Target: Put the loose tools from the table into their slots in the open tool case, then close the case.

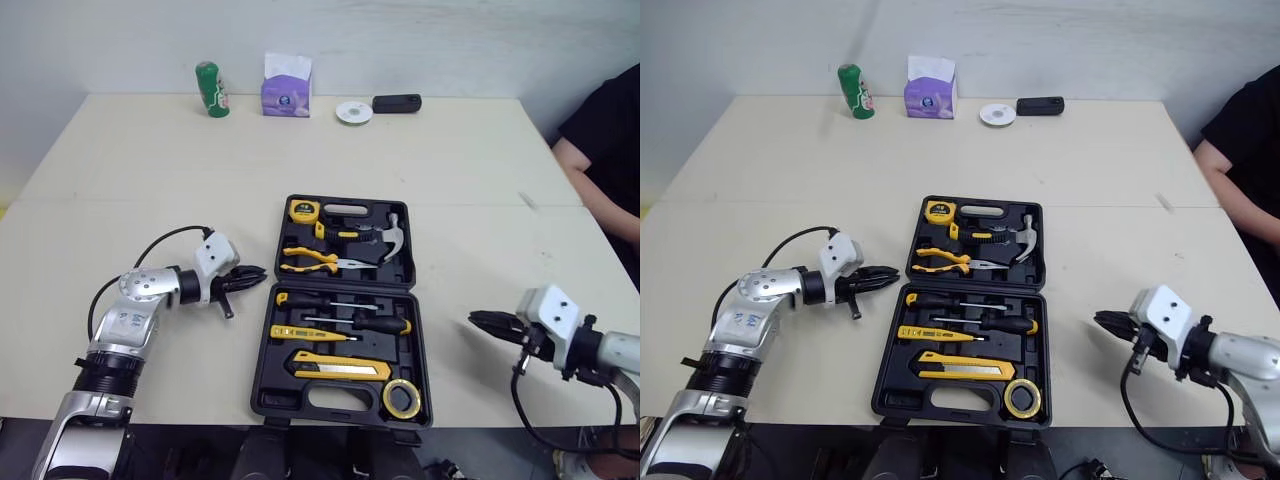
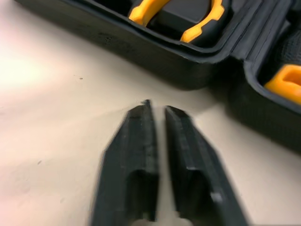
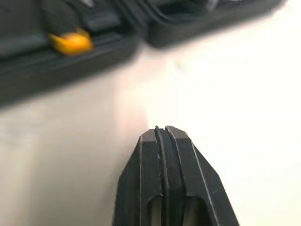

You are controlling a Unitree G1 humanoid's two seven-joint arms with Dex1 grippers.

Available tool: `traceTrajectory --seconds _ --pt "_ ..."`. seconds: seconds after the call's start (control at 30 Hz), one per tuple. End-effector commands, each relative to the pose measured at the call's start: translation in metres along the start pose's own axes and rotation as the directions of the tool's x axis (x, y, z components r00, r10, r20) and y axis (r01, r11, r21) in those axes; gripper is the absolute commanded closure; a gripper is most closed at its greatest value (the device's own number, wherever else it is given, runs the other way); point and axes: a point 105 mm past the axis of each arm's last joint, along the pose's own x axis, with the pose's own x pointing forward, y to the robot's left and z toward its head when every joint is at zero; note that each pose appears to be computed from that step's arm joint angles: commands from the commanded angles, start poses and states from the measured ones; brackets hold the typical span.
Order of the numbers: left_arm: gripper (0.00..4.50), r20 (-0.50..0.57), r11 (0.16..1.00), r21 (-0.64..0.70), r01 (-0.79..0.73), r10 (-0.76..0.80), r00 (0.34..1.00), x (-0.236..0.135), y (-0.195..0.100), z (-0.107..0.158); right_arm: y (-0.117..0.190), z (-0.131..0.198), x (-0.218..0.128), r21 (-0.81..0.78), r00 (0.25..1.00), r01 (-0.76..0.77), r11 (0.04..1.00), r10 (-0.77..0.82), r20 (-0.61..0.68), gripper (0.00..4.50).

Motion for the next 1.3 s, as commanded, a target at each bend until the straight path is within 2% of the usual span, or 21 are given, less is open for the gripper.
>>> traceTrajectory --seconds 0.03,0.33,0.53,0.67,0.87,1.07,1.3 --pt "4.42 0.023 0.999 0.013 0.029 -0.03 0.999 0.009 -0.006 0.012 0.001 0.001 0.015 -0.01 1.0 -0.025 1.0 0.025 0.0 4.5" --pt "4.42 0.006 0.993 -0.023 0.119 -0.119 0.993 0.013 -0.025 0.013 0.003 0.031 0.056 -0.06 0.992 -0.098 0.993 0.102 0.073 4.5" --pt "4.42 0.015 0.994 -0.005 0.114 -0.113 0.993 0.009 -0.029 0.016 0.011 0.043 0.067 -0.074 0.983 -0.149 0.986 0.156 0.099 4.5" --pt "4.42 0.042 0.994 -0.039 0.105 -0.103 0.994 0.007 -0.032 0.019 0.015 0.048 0.071 -0.084 0.978 -0.173 0.981 0.181 0.107 4.5" --pt "4.42 0.071 0.994 -0.105 0.041 -0.034 0.997 0.001 -0.026 0.017 0.012 0.062 0.088 -0.111 0.973 -0.159 0.981 0.174 0.148 4.5" --pt "4.42 0.04 0.984 -0.164 -0.064 0.071 0.997 -0.011 -0.014 0.007 0.004 0.061 0.11 -0.128 0.977 -0.142 0.982 0.159 0.139 4.5" --pt "4.42 -0.015 0.976 -0.159 -0.152 0.152 0.988 -0.016 -0.003 -0.004 0.005 0.062 0.124 -0.124 0.975 -0.139 0.982 0.158 0.159 4.5"
